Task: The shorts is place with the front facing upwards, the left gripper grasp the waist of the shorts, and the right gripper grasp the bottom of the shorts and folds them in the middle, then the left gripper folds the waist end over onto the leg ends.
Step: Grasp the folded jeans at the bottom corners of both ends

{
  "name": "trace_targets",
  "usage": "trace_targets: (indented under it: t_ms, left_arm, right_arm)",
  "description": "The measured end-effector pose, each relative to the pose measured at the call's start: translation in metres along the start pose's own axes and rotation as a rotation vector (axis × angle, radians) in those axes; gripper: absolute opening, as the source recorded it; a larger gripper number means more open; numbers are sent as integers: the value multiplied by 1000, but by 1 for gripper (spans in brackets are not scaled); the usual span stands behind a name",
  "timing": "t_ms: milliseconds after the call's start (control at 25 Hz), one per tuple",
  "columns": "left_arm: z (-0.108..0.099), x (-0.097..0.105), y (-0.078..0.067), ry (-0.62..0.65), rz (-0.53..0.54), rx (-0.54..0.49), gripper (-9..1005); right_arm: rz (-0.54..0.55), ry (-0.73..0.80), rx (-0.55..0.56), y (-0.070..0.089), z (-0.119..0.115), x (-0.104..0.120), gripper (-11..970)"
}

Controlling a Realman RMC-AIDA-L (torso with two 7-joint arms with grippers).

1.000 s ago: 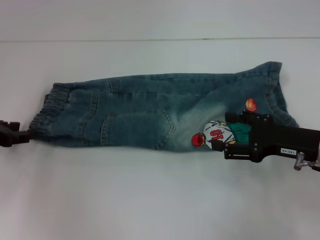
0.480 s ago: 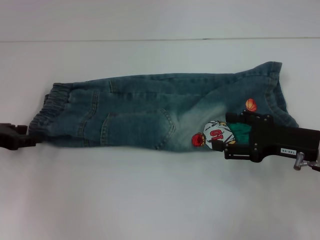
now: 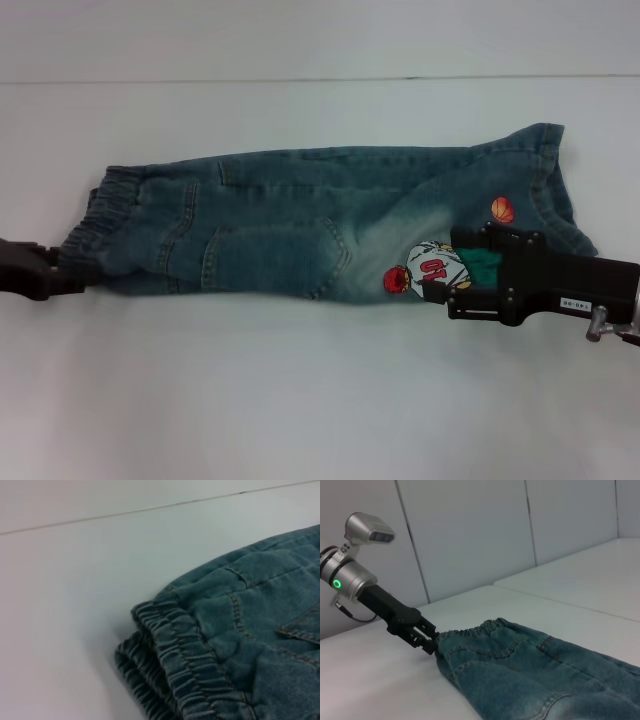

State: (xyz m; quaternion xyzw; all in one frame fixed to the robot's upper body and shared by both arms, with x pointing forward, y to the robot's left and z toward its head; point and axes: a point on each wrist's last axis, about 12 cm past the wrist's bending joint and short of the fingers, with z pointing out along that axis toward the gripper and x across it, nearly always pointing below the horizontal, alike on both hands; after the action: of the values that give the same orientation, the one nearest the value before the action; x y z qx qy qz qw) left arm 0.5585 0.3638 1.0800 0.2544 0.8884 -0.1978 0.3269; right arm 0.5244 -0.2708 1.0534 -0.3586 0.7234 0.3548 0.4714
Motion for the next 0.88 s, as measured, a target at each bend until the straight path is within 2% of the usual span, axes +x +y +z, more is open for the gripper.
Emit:
trace_targets:
  t_ms: [600, 800, 880]
  left_arm:
    - [7, -5, -4, 16, 41, 13, 579]
    - [6, -4, -3, 16, 40, 12, 500]
    - [6, -4, -3, 16, 39, 13, 416]
  right_arm:
    - [13, -3, -2, 1, 1, 2, 929]
    - [13, -5, 0, 1, 1, 1, 913]
    - [14, -6, 0, 1, 1, 1, 907]
